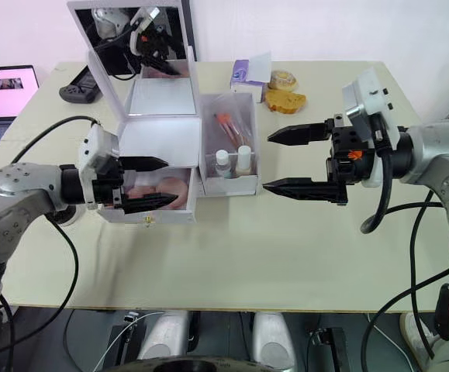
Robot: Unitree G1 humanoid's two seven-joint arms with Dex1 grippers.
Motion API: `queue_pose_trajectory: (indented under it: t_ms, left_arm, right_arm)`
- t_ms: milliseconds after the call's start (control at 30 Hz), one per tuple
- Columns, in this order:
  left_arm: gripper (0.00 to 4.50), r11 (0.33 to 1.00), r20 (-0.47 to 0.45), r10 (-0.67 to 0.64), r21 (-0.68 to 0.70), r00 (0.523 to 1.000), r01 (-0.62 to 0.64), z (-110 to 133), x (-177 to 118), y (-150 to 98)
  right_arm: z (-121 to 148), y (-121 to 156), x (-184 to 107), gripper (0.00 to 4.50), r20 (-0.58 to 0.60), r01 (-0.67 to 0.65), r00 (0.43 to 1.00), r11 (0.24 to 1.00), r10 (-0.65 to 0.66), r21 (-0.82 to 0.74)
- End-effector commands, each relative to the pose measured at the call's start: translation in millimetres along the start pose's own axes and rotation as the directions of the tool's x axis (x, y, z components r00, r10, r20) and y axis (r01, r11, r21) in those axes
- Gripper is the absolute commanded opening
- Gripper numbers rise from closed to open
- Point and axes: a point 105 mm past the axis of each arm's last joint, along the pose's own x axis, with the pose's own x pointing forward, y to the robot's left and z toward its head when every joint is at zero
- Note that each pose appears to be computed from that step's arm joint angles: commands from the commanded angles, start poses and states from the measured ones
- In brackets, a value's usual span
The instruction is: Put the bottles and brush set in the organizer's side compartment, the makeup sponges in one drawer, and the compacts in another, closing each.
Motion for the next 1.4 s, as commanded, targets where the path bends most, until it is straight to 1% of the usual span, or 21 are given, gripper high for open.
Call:
queue_pose_trajectory:
  t_ms: [33, 100, 233, 333, 467, 600, 733, 800, 833, 867, 1067, 1100, 1200, 1333, 1400]
  left_arm:
    - [4.42, 0.999, 0.053, 0.022, 0.038, 0.998, -0.024, 16.6, -7.1, 1.9]
    - [4.42, 0.999, 0.07, 0.036, 0.037, 0.997, -0.039, 20.6, -9.2, 3.8]
    - [4.42, 0.997, 0.142, 0.071, 0.022, 0.987, -0.075, 36.5, -17.7, 6.5]
    - [4.42, 0.997, 0.173, 0.074, -0.018, 0.982, -0.072, 44.3, -33.2, -0.4]
    - [4.42, 0.994, 0.103, 0.109, -0.037, 0.989, -0.106, 31.1, -53.1, -11.7]
    - [4.42, 0.987, 0.082, 0.149, -0.065, 0.985, -0.144, 22.3, -65.3, -23.1]
    - [4.42, 0.975, 0.075, 0.205, -0.106, 0.976, -0.196, 14.1, -76.6, -37.7]
    - [4.42, 0.961, 0.06, 0.244, -0.149, 0.968, -0.233, 4.5, -84.0, -49.5]
    - [3.88, 0.951, 0.052, 0.268, -0.173, 0.962, -0.255, -0.6, -87.9, -56.0]
    - [3.55, 0.943, 0.045, 0.285, -0.194, 0.958, -0.271, -5.2, -91.3, -62.0]
    - [0.33, 0.908, 0.037, 0.361, -0.242, 0.932, -0.342, -23.9, -104.3, -86.0]
    - [0.05, 0.901, 0.043, 0.378, -0.246, 0.925, -0.357, -25.8, -105.2, -87.4]
    - [0.05, 0.864, 0.058, 0.45, -0.278, 0.891, -0.419, -40.5, -110.3, -90.7]
    - [0.05, 0.802, 0.059, 0.557, -0.3, 0.829, -0.517, -65.2, -115.6, -90.7]
    - [0.05, 0.789, 0.058, 0.571, -0.312, 0.819, -0.529, -78.2, -110.1, -92.2]
  right_arm:
    - [8.4, 0.4, -4.3, 4.5, 0.011, 0.011, 1.0, 0.999, -0.01, -0.043]
    - [8.5, 0.5, -4.3, 4.5, 0.011, 0.008, 1.0, 0.999, -0.008, -0.043]
    - [8.5, 0.4, -3.3, 4.5, 0.012, -0.007, 1.0, 0.999, 0.007, -0.042]
    - [8.7, -2.9, 0.6, 4.5, 0.015, -0.023, 1.0, 0.999, 0.024, -0.048]
    - [8.1, -12.7, 4.1, 4.5, 0.0, -0.019, 1.0, 0.997, 0.019, -0.075]
    - [8.5, -24.0, 7.7, 4.5, -0.006, -0.009, 1.0, 0.995, 0.008, -0.1]
    - [10.9, -26.6, 12.7, 4.5, -0.003, -0.057, 0.998, 0.992, 0.057, -0.112]
    - [11.0, -29.0, 17.1, 4.5, -0.001, -0.085, 0.996, 0.99, 0.085, -0.114]
    - [10.9, -30.2, 19.5, 4.5, -0.001, -0.1, 0.995, 0.988, 0.101, -0.114]
    - [10.9, -31.1, 21.3, 4.5, 0.0, -0.112, 0.994, 0.987, 0.113, -0.116]
    - [12.0, -35.0, 28.2, 4.5, 0.007, -0.151, 0.988, 0.981, 0.153, -0.122]
    - [12.3, -35.1, 29.1, 4.5, 0.009, -0.155, 0.987, 0.98, 0.157, -0.122]
    - [13.0, -34.4, 31.4, 4.5, 0.015, -0.171, 0.985, 0.978, 0.174, -0.12]
    - [12.9, -29.0, 30.4, 4.5, 0.017, -0.19, 0.981, 0.976, 0.193, -0.107]
    - [11.9, -24.6, 29.3, 4.5, 0.015, -0.197, 0.98, 0.977, 0.198, -0.086]
